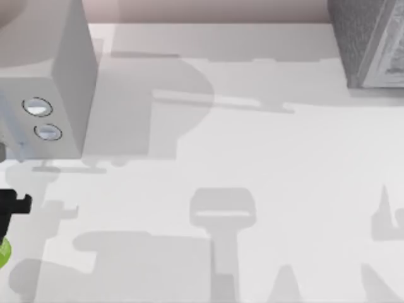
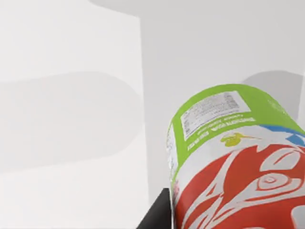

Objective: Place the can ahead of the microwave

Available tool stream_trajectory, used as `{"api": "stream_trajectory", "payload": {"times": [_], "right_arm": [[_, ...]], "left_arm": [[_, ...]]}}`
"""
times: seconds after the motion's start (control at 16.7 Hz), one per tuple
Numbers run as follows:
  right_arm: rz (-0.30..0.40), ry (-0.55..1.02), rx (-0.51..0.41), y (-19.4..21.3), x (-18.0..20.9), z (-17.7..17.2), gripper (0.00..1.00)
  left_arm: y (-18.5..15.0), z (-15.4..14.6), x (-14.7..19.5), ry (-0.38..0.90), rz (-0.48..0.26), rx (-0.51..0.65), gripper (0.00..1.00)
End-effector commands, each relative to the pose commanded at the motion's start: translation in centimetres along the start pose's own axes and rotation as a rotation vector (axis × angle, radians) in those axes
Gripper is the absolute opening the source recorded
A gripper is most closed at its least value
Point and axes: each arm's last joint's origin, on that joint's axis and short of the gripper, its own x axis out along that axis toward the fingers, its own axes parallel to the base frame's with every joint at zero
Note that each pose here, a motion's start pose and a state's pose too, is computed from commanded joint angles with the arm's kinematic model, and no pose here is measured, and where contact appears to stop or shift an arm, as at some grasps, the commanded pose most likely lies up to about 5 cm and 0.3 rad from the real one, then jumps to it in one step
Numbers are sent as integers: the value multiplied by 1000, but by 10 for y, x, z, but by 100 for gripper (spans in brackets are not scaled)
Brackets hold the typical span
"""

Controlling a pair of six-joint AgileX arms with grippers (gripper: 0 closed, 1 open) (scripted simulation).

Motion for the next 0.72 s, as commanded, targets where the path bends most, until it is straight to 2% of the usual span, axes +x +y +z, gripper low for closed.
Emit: {"api": "stream_trajectory", "payload": {"times": [0.66,0.72], "right_arm": [[0,0,0,0,0,0,100],[0,0,0,0,0,0,100]], "left_arm": [[0,0,0,0,0,0,98],[0,0,0,0,0,0,100]]}}
